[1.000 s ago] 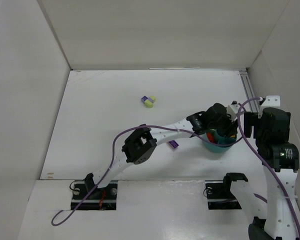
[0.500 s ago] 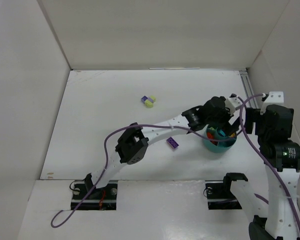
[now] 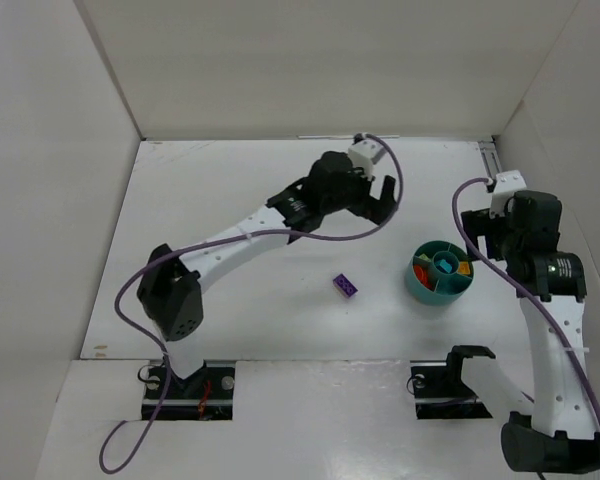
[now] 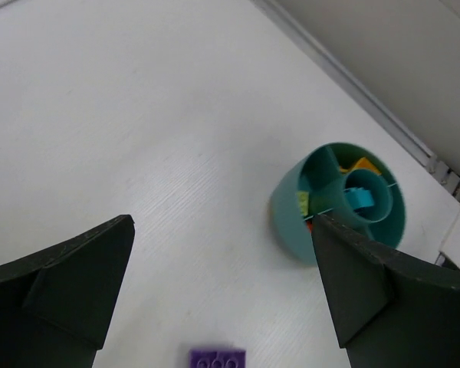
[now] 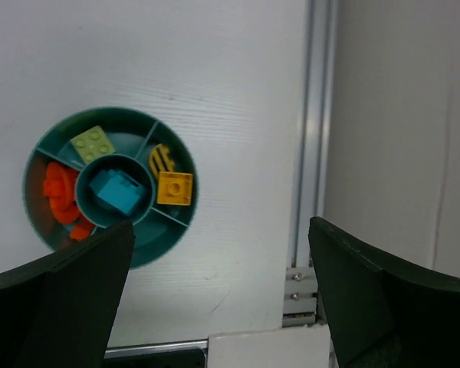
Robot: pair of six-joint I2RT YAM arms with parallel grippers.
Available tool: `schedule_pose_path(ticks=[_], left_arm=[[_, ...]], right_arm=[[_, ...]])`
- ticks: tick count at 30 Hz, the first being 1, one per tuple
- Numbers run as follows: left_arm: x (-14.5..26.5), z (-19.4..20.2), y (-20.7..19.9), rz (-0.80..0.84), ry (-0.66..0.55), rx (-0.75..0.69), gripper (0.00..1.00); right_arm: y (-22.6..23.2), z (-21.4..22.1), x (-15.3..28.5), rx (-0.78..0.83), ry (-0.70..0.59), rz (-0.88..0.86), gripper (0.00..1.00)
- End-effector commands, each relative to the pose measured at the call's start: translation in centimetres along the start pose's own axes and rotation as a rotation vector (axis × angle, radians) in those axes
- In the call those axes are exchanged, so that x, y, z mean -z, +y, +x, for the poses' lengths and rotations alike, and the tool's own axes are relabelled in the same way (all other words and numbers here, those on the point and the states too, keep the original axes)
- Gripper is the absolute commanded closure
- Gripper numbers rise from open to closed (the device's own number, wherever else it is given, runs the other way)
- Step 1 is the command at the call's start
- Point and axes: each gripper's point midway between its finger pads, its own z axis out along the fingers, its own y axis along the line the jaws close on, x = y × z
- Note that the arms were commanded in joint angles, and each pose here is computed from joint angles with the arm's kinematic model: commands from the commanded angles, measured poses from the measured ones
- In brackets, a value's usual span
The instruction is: Sort the legos into containers by color
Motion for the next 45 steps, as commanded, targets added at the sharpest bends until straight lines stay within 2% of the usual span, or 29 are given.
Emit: schedule_pose_path(ticks=[1, 4, 5, 7, 11, 15, 21, 26, 29, 31, 33, 38, 41, 45], left_arm=[[3.4, 0.4, 3.5, -0.094, -0.010, 0.150, 0.00], [6.8, 2.7, 7.9, -0.266, 0.002, 0.217, 0.00], [8.2, 2.4, 8.1, -0.294, -0.014, 0.225, 0.00], [9.7, 4.6, 10.3, -0.389, 0.014, 0.255, 0.00], [12.3, 6.4, 11.9, -0.465, 0.033, 0.340, 0.00], [14.4, 6.5, 13.4, -0.501, 0.006, 0.383, 0.00], [15.7, 8.1, 14.4, -0.563, 0.021, 0.421, 0.00], [17.0, 10.2, 15.6, -0.615, 0.064, 0.464, 0.00], [17.5, 10.8, 15.9, -0.627, 0.064, 0.479, 0.00], [18.9, 12.3, 16.7, -0.662, 0.069, 0.504, 0.00], [19.2, 11.9, 16.8, -0.658, 0.058, 0.511, 0.00], [19.6, 13.1, 17.0, -0.663, 0.074, 0.519, 0.00], [19.7, 13.2, 17.3, -0.670, 0.070, 0.523, 0.00], [19.4, 13.6, 17.1, -0.647, 0.072, 0.527, 0.00]], right_arm=[[4.3, -1.3, -2.2, 0.118, -0.072, -0.248, 0.00], [5.2, -0.9, -3.1, 0.146, -0.071, -0.286, 0.00], [5.4, -1.0, -3.0, 0.163, -0.076, -0.295, 0.00], [5.1, -1.3, -2.9, 0.170, -0.088, -0.271, 0.00], [6.4, -1.7, -3.0, 0.199, -0.099, -0.305, 0.00], [8.9, -2.5, -3.4, 0.242, -0.117, -0.351, 0.00], [15.7, -3.7, -3.2, 0.361, -0.146, -0.458, 0.00], [21.5, -3.1, -3.1, 0.503, -0.140, -0.549, 0.00], [24.6, -2.7, -3.6, 0.532, -0.153, -0.636, 0.00], [29.3, -1.7, -3.7, 0.608, -0.183, -0.740, 0.00], [30.1, -1.6, -3.6, 0.635, -0.192, -0.760, 0.00], [34.1, 0.5, -3.6, 0.708, -0.154, -0.865, 0.04], [35.8, 2.9, -4.8, 0.706, -0.079, -0.900, 0.04], [36.3, 5.1, -6.1, 0.722, -0.006, -0.901, 0.06]])
